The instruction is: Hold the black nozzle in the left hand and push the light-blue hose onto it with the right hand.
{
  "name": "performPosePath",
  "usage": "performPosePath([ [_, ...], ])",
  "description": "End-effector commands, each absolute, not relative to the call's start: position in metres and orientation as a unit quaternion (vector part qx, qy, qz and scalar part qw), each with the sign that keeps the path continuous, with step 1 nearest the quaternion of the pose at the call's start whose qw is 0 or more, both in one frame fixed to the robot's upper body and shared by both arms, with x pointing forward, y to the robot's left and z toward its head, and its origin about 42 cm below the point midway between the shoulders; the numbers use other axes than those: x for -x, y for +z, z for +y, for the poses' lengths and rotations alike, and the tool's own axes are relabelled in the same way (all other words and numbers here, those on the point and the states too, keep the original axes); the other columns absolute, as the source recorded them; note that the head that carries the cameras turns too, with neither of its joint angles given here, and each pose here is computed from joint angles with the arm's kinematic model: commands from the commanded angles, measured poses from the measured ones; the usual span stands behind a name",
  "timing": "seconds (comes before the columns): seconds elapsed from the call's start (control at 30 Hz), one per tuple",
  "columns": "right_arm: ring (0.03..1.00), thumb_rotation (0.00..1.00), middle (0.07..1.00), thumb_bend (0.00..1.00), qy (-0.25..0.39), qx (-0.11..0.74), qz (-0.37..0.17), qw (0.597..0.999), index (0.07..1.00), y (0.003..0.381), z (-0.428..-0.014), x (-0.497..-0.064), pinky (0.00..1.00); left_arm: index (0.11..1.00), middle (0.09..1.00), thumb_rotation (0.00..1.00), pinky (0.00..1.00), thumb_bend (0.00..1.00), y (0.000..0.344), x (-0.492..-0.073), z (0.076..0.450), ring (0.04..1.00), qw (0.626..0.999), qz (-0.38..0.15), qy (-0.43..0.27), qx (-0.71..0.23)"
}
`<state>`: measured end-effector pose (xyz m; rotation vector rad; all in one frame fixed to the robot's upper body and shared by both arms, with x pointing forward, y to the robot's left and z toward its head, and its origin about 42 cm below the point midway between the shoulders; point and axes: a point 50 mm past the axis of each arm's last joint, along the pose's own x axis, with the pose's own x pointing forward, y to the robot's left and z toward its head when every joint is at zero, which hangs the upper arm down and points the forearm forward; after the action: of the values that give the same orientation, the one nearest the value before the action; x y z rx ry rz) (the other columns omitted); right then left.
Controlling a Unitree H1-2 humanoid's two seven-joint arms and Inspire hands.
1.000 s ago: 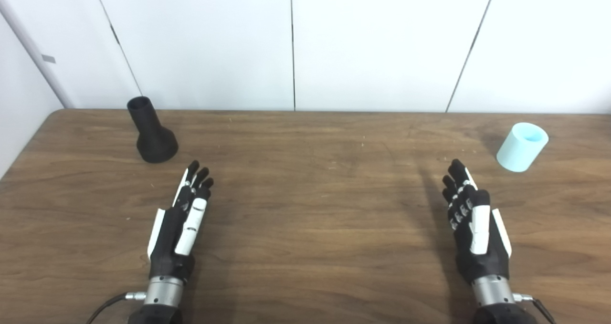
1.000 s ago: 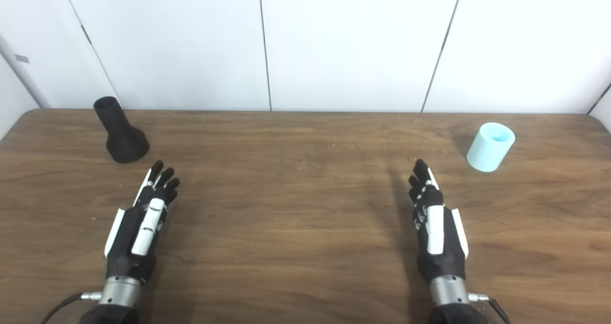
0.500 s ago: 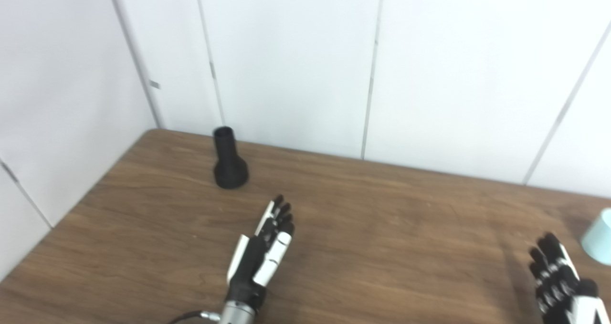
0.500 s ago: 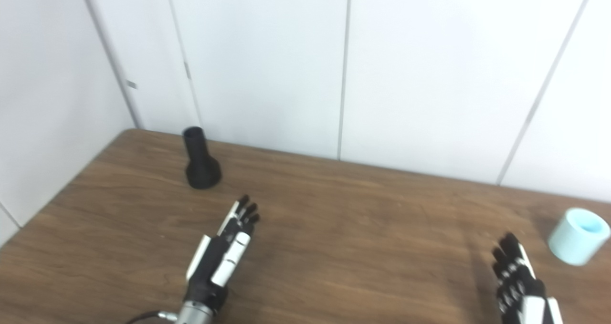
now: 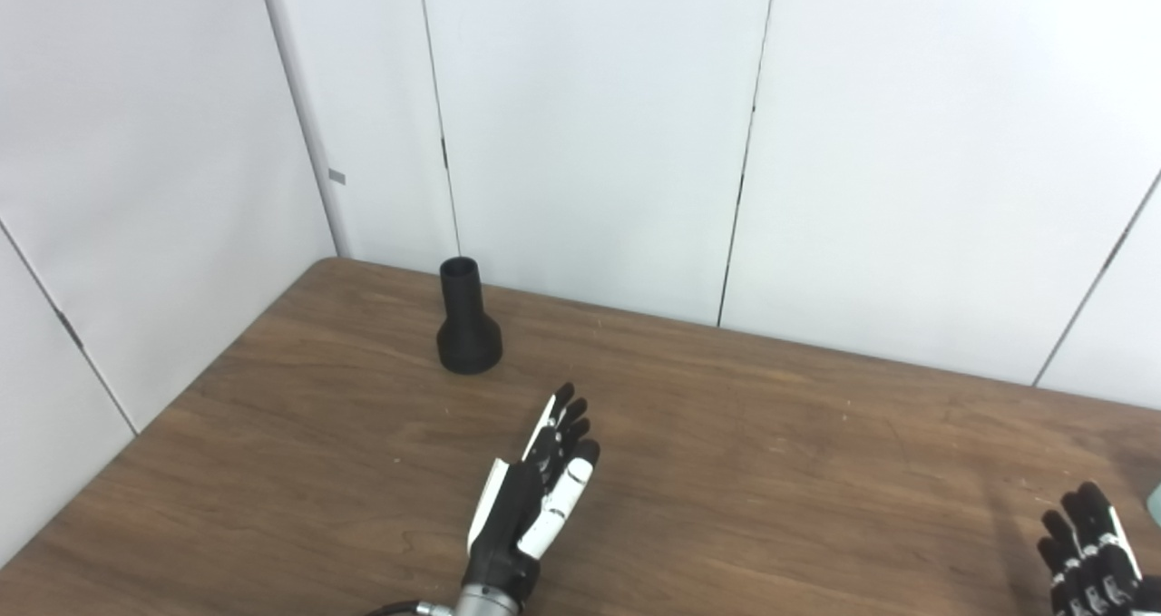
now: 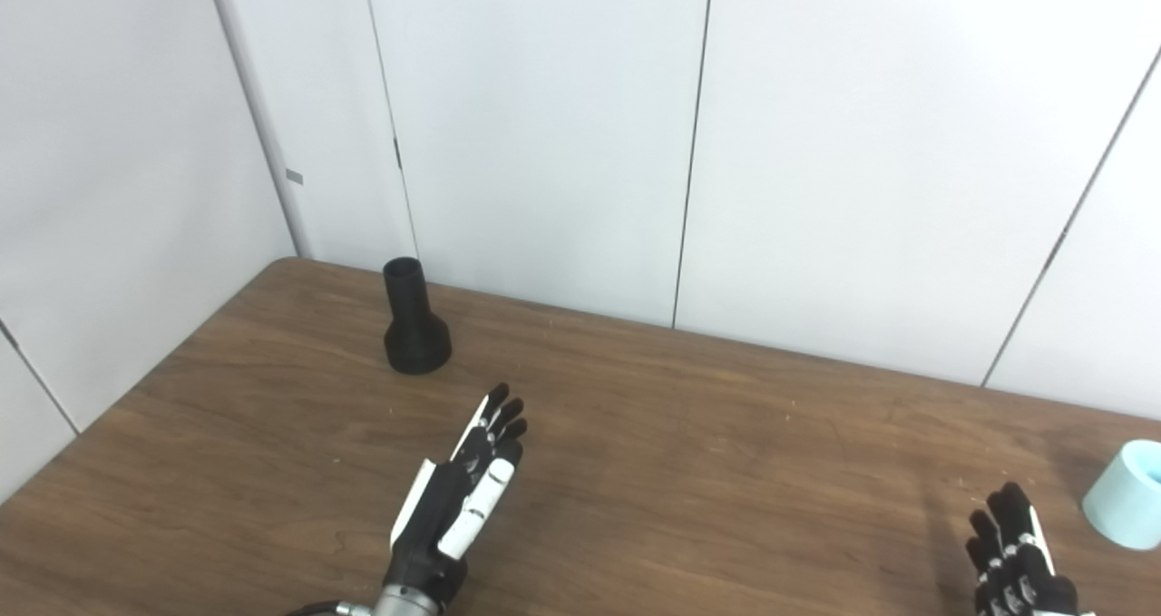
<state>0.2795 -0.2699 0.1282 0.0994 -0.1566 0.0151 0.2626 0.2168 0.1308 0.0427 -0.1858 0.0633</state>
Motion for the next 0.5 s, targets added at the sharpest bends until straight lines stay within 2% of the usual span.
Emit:
performPosePath([
  [0.0,0.991,1.0,0.992,0.57,0.012,-0.048,-0.08,0.996,0.995,0.127,-0.273,-0.28,1.0,0.966,0.969,0.63,0.96,0.47,0.133,-0.26,0.221,0.955,0.994,-0.095,0.039,-0.036],
  [0.1,0.984,1.0,0.989,0.59,0.012,-0.048,-0.079,0.996,0.992,0.127,-0.272,-0.28,1.0,0.959,0.966,0.55,0.94,0.53,0.144,-0.259,0.227,0.95,0.992,-0.101,0.052,-0.053],
  [0.17,0.975,1.0,0.983,0.6,0.012,-0.048,-0.079,0.996,0.988,0.128,-0.27,-0.28,0.99,0.949,0.962,0.41,0.93,0.62,0.155,-0.257,0.233,0.94,0.989,-0.113,0.063,-0.071],
  [0.27,0.966,1.0,0.976,0.61,0.012,-0.045,-0.08,0.996,0.982,0.125,-0.268,-0.281,0.98,0.932,0.945,0.25,0.91,0.74,0.175,-0.257,0.242,0.918,0.982,-0.14,0.077,-0.098],
  [0.47,0.953,1.0,0.964,0.61,0.013,-0.039,-0.081,0.996,0.969,0.122,-0.266,-0.28,0.96,0.911,0.931,0.22,0.92,0.86,0.208,-0.258,0.267,0.901,0.965,-0.18,0.105,-0.157],
])
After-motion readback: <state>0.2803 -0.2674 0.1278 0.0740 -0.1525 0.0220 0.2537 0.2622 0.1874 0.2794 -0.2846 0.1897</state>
